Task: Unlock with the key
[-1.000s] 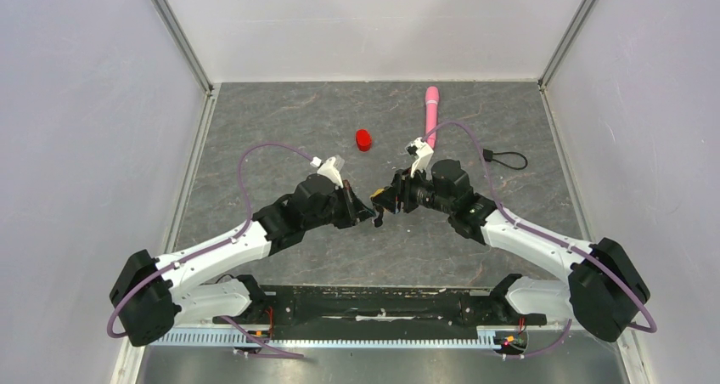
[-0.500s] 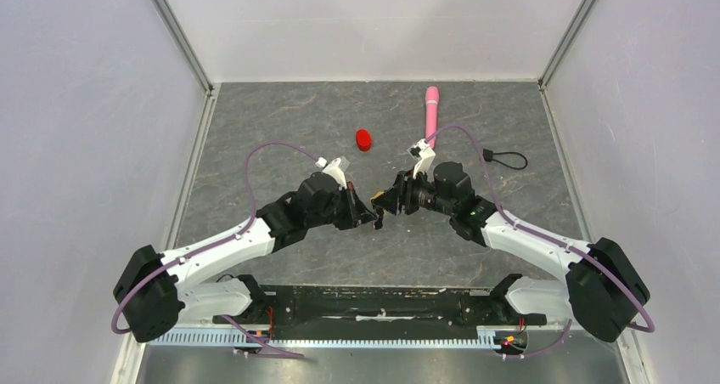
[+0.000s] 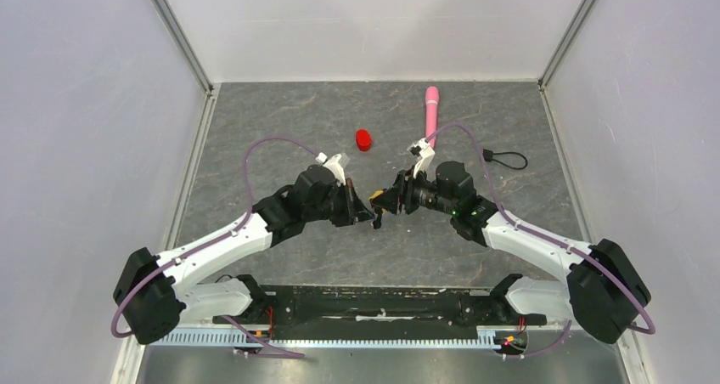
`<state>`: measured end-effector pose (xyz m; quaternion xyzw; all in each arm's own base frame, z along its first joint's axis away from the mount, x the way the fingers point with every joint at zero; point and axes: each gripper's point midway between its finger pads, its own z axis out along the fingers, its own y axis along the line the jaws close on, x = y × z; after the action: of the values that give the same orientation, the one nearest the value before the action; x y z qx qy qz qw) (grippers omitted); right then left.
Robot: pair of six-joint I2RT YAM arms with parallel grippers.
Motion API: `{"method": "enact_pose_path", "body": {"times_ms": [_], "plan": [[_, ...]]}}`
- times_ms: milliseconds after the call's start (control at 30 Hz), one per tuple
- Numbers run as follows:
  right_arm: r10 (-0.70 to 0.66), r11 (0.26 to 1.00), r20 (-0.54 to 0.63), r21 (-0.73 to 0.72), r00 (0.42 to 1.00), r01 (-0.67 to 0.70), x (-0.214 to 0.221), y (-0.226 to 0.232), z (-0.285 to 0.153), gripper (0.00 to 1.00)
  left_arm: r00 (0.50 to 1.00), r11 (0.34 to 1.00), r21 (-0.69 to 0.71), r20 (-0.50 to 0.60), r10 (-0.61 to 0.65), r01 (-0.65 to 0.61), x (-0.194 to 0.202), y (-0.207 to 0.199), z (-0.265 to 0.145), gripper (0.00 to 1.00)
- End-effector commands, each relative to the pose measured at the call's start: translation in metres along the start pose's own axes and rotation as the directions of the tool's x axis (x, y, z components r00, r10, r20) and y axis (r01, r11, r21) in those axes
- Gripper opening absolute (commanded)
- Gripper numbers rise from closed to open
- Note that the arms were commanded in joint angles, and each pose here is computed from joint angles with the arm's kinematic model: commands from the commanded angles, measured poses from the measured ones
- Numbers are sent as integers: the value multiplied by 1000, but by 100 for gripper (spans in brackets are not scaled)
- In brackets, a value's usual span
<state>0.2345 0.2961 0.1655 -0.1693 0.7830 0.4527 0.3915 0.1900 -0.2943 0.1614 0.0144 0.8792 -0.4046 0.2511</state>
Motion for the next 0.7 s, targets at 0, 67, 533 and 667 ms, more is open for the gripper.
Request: {"method": "enact_pose_path", "body": {"times_ms": [0,67,533,667], "plan": [[-48,989,51,-140,998,54,-18,33,-4,0,992,998,37,117,43,-48,-38,-17,-11,2],[-51,988,49,-141,998,57,-17,33,-5,0,989,998,28,139,47,-51,-46,-17,-12,2],[-65,989,25,-132,998,68,-11,29,-3,0,995,995,60,73,74,-79,-45,-22,-16,2],[-86,986,23,-141,996,88,-13,32,-4,0,997,994,75,5,83,-83,-33,-17,-14,2]]}}
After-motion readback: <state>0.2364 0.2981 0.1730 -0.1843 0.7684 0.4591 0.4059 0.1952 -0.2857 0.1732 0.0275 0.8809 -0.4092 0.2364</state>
